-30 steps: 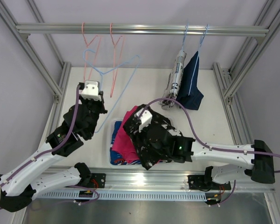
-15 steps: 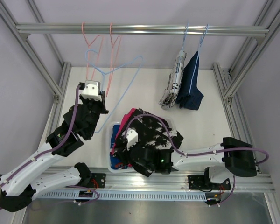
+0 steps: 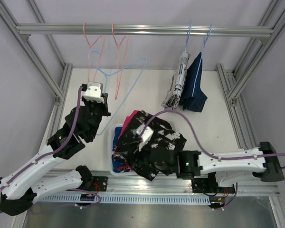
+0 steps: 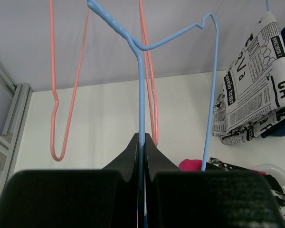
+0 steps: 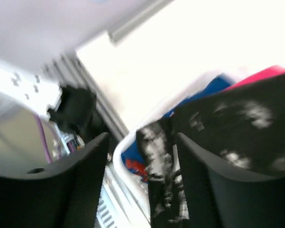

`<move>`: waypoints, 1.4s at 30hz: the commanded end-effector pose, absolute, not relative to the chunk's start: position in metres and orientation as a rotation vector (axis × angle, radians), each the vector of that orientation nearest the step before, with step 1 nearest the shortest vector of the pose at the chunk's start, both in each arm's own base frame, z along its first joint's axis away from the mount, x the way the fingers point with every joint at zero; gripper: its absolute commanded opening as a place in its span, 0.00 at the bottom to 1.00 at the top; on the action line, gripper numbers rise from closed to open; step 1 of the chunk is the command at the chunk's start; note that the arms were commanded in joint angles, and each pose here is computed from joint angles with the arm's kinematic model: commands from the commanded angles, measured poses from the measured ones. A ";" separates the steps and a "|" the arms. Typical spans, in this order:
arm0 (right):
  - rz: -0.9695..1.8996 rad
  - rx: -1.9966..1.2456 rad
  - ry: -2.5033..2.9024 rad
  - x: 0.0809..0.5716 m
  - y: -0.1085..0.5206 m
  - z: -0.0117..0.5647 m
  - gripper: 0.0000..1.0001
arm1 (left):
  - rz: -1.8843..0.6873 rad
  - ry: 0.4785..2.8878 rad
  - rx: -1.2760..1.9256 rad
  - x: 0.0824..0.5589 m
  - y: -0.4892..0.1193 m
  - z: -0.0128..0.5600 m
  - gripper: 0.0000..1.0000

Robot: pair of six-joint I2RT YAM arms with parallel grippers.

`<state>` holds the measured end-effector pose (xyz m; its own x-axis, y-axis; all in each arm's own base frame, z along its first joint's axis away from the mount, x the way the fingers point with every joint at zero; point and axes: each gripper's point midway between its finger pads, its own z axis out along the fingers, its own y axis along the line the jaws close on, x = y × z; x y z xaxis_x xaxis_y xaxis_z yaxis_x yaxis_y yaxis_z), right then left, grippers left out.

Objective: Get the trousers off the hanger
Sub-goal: Place the trousers in the bin, then place the hanger at the clothesline.

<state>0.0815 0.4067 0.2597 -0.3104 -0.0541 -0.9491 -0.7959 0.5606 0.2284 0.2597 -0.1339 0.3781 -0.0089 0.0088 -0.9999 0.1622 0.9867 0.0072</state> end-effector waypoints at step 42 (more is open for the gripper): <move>0.636 -0.413 1.963 0.208 0.364 0.146 0.33 | -0.168 1.570 0.169 0.262 -0.146 0.382 0.01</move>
